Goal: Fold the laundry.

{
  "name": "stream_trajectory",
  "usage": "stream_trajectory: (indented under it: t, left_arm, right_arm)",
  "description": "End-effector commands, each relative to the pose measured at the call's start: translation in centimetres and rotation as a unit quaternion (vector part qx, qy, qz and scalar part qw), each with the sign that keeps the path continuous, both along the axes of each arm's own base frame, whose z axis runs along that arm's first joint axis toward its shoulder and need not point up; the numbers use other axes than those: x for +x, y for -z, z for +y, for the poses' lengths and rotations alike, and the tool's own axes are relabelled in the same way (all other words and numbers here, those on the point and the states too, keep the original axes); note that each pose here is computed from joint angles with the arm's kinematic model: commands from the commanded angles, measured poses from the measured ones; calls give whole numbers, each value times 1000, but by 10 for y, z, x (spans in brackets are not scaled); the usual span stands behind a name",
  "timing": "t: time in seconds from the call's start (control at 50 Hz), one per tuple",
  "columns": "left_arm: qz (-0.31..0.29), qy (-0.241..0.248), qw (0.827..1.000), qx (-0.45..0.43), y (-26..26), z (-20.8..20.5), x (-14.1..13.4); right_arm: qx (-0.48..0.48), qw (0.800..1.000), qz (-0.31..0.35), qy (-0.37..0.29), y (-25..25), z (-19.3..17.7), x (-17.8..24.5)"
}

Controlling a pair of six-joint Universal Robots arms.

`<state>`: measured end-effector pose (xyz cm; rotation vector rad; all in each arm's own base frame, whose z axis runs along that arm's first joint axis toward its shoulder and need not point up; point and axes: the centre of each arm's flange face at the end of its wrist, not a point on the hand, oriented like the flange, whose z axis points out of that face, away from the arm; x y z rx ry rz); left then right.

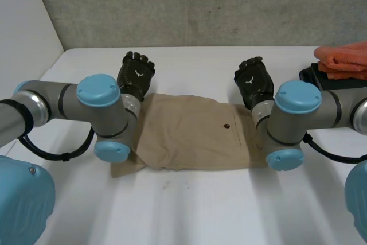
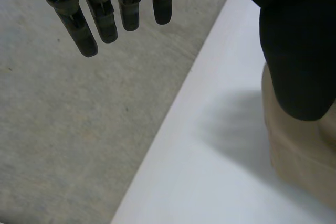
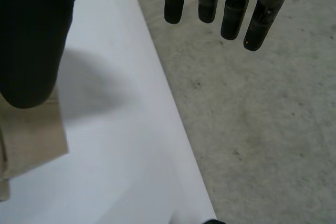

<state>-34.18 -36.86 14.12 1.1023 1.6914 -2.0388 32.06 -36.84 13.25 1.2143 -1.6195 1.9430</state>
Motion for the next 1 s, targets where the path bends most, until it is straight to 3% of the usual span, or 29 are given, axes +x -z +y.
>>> stream_trajectory:
  t: [0.02,0.12,0.22,0.28,0.52,0.7,0.86,0.94,1.0]
  left_arm:
    - [43,17,999,-25,-46,36,3]
    - [81,27,996,-8,-72,68,17]
    - [109,31,993,29,-73,99,35]
    - [118,31,991,53,-66,112,41]
    - [121,41,989,76,-56,126,38]
    - [127,42,989,65,-69,130,41]
    - [125,38,989,72,-72,138,48]
    - [123,38,989,76,-70,141,50]
    - [121,37,989,78,-70,142,51]
  right_arm:
    - [29,997,-67,12,-72,31,-23]
    - [146,987,-74,2,-79,69,-45]
    - [297,952,-73,-5,-43,96,-74]
    - [316,946,-74,-18,-30,102,-78]
    - [251,964,-87,-18,10,77,-75]
    - [202,975,-87,40,-23,70,-106]
    - [138,985,24,100,-43,52,-160]
    - [99,990,67,70,-53,54,-145]
    - [56,995,75,-18,-69,70,-98]
